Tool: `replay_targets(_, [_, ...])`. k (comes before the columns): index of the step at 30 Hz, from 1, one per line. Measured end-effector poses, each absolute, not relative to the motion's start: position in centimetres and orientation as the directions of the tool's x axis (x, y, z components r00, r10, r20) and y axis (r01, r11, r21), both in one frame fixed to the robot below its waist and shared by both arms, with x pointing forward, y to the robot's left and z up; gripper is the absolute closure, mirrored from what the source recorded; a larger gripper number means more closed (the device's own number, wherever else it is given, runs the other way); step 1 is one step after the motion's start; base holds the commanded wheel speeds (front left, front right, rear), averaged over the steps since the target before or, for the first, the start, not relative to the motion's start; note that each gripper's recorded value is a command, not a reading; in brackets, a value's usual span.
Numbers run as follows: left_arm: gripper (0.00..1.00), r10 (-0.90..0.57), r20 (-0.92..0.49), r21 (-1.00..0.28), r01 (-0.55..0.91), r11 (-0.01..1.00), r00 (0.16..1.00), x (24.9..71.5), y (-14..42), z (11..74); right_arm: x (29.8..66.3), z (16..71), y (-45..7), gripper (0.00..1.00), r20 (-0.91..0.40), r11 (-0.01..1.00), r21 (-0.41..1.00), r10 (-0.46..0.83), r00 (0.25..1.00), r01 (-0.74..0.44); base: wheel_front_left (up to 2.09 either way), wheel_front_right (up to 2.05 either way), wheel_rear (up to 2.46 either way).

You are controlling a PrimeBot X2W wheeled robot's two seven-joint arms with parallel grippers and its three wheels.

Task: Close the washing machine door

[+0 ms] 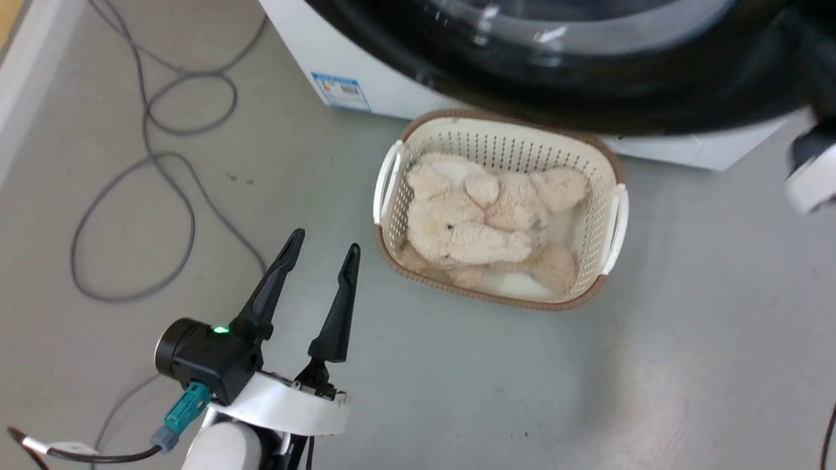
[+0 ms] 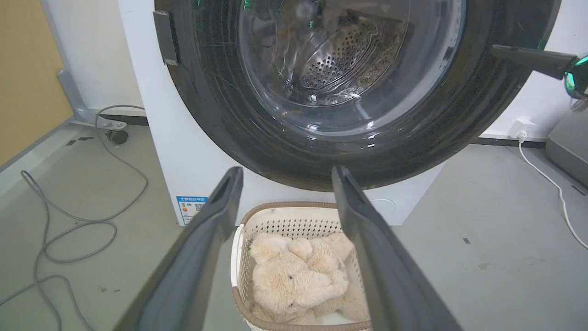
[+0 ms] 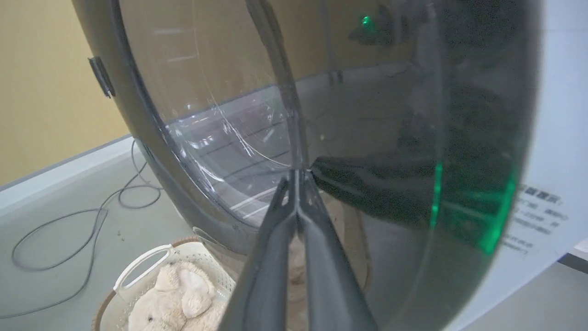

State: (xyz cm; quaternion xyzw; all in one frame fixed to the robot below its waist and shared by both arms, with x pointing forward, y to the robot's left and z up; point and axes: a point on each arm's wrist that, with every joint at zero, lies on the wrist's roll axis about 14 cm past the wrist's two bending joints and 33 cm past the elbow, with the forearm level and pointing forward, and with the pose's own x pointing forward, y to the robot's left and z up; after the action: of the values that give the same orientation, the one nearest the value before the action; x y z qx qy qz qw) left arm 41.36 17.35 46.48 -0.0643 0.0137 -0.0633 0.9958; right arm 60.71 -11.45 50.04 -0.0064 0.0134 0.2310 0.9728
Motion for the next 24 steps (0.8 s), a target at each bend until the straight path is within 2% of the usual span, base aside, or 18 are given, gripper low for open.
replay_targets(5, [0.00, -0.125, -0.026, -0.127, 0.120, 0.985, 0.992, 42.2, 17.5, 46.0, 63.9, 51.1, -12.8, 1.00, -0.002, 0.916, 0.005, 0.401, 0.916, -0.401, 0.00, 0.00, 0.00])
replay_targets(11, [0.00, -0.114, -0.039, -0.127, 0.108, 0.986, 0.993, 42.7, 17.8, 45.3, 65.5, 49.7, -12.4, 1.00, -0.051, 0.916, 0.025, 0.402, 0.914, -0.401, 0.00, 0.00, 0.00])
replay_targets(20, [0.00, -0.114, -0.022, -0.131, 0.110, 0.985, 0.993, 42.9, 17.6, 45.8, 65.5, 49.6, -12.3, 1.00, -0.054, 0.920, 0.049, 0.392, 0.918, -0.390, 0.00, 0.00, 0.00])
replay_targets(24, [0.00, -0.116, -0.001, -0.132, 0.115, 0.985, 0.993, 42.8, 17.6, 46.6, 64.8, 51.0, -13.0, 1.00, -0.016, 0.926, 0.056, 0.374, 0.927, -0.373, 0.00, 0.00, 0.00])
